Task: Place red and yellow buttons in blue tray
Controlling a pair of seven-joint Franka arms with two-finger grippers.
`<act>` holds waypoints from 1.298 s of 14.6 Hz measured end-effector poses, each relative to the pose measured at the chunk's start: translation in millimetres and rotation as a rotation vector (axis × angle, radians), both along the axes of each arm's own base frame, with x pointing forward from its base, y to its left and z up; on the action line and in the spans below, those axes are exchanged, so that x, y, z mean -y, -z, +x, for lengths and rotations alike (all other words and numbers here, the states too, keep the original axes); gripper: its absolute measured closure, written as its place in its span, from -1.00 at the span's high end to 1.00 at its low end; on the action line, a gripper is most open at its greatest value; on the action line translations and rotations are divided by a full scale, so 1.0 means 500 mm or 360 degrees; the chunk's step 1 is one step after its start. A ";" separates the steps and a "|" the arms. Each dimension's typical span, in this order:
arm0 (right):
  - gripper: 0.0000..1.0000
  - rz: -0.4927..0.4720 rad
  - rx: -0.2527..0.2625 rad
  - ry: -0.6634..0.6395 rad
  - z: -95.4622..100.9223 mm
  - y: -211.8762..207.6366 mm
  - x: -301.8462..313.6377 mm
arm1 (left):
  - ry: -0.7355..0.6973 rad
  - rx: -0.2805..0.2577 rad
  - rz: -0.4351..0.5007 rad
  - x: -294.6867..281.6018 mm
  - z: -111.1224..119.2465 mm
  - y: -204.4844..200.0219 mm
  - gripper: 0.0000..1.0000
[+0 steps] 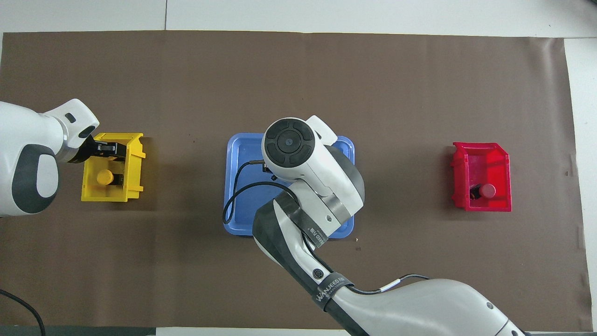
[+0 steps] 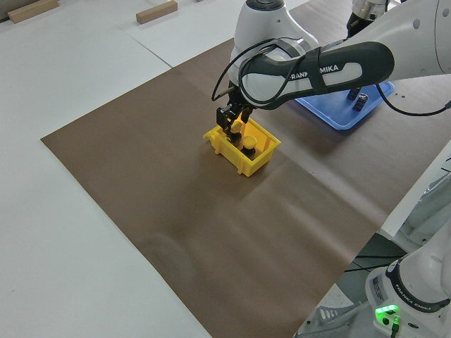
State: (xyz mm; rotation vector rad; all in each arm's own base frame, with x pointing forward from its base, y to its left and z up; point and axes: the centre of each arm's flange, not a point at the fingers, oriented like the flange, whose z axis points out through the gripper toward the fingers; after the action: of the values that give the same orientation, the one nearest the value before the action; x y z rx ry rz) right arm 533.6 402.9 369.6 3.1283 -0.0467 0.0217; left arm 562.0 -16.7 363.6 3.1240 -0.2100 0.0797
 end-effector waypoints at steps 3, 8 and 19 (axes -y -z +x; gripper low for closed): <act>-0.17 0.0010 0.0013 0.0002 -0.002 0.019 0.004 | -0.0009 -0.0001 0.0000 0.000 0.000 0.001 0.00; 0.37 0.0041 0.0058 0.0015 0.008 0.013 0.011 | -0.0015 -0.0059 0.0001 -0.001 0.023 -0.071 -0.18; 0.61 0.0066 -0.0094 -0.0102 0.080 -0.321 0.738 | -0.0369 -0.0017 -0.0089 0.601 -0.098 -0.188 -0.18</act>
State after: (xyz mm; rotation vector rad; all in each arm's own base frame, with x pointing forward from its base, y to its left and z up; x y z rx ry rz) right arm 573.8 34.0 530.1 3.1686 0.0540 -0.0723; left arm 513.1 -317.3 457.5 3.0773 0.1524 0.0690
